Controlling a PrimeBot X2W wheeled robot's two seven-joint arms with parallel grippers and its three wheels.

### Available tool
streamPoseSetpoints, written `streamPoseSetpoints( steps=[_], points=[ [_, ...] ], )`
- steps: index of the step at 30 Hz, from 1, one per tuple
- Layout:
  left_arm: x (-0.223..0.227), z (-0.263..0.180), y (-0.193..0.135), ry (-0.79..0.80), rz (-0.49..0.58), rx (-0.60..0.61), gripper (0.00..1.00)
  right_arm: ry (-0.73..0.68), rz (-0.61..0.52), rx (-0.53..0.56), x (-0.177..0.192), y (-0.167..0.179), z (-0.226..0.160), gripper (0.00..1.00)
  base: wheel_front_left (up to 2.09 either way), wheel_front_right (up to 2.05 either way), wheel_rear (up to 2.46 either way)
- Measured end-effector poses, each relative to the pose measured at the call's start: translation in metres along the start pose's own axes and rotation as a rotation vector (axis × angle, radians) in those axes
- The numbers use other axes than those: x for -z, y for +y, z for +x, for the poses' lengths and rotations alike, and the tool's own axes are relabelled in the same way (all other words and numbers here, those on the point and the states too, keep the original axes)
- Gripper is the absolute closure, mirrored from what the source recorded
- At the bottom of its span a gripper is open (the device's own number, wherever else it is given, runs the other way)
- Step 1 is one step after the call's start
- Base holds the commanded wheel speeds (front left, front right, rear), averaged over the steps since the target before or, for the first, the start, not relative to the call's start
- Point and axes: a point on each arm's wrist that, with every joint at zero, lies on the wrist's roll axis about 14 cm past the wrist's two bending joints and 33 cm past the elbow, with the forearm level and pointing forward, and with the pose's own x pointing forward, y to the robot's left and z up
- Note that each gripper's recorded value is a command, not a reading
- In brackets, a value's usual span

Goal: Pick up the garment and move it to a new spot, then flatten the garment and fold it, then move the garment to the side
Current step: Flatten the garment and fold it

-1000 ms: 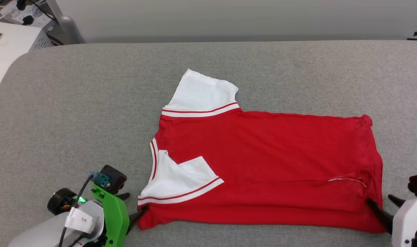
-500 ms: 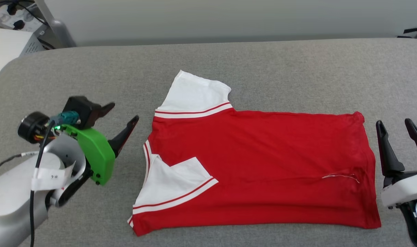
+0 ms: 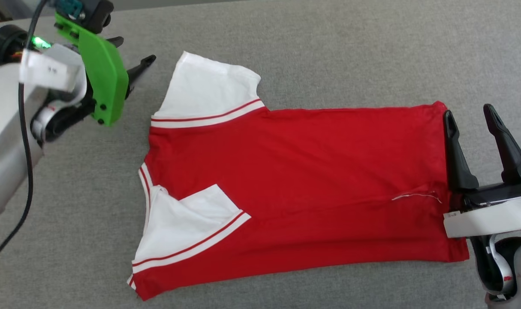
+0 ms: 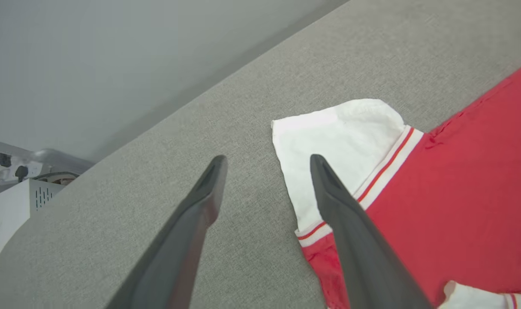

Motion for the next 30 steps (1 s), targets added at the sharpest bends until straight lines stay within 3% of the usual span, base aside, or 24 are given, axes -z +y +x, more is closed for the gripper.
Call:
streamPoseSetpoints(
  steps=[6,12,23,24,25,30],
  points=[
    [0.018,0.043,0.003,0.261,-0.092,0.075,0.00,0.039,-0.002,0.001,0.024,-0.002,0.013,0.00,0.00,0.00,0.00],
    [0.035,0.084,0.003,0.381,-0.119,0.119,0.00,0.084,-0.010,0.004,0.050,-0.007,0.025,0.00,0.00,0.00,0.00],
    [0.084,0.130,-0.011,0.532,-0.056,0.182,0.00,0.169,-0.032,0.032,0.089,-0.022,0.028,0.00,0.00,0.00,0.00],
    [0.085,0.131,-0.012,0.532,-0.052,0.185,0.84,0.172,-0.034,0.036,0.090,-0.024,0.027,0.00,0.00,0.00,0.00],
    [0.085,0.130,-0.012,0.531,-0.045,0.188,1.00,0.173,-0.036,0.040,0.090,-0.026,0.027,0.00,0.00,0.00,0.00],
    [0.080,0.124,-0.021,0.496,-0.014,0.207,1.00,0.153,-0.049,0.044,0.082,-0.031,0.029,0.00,0.00,0.00,0.00]
  ],
)
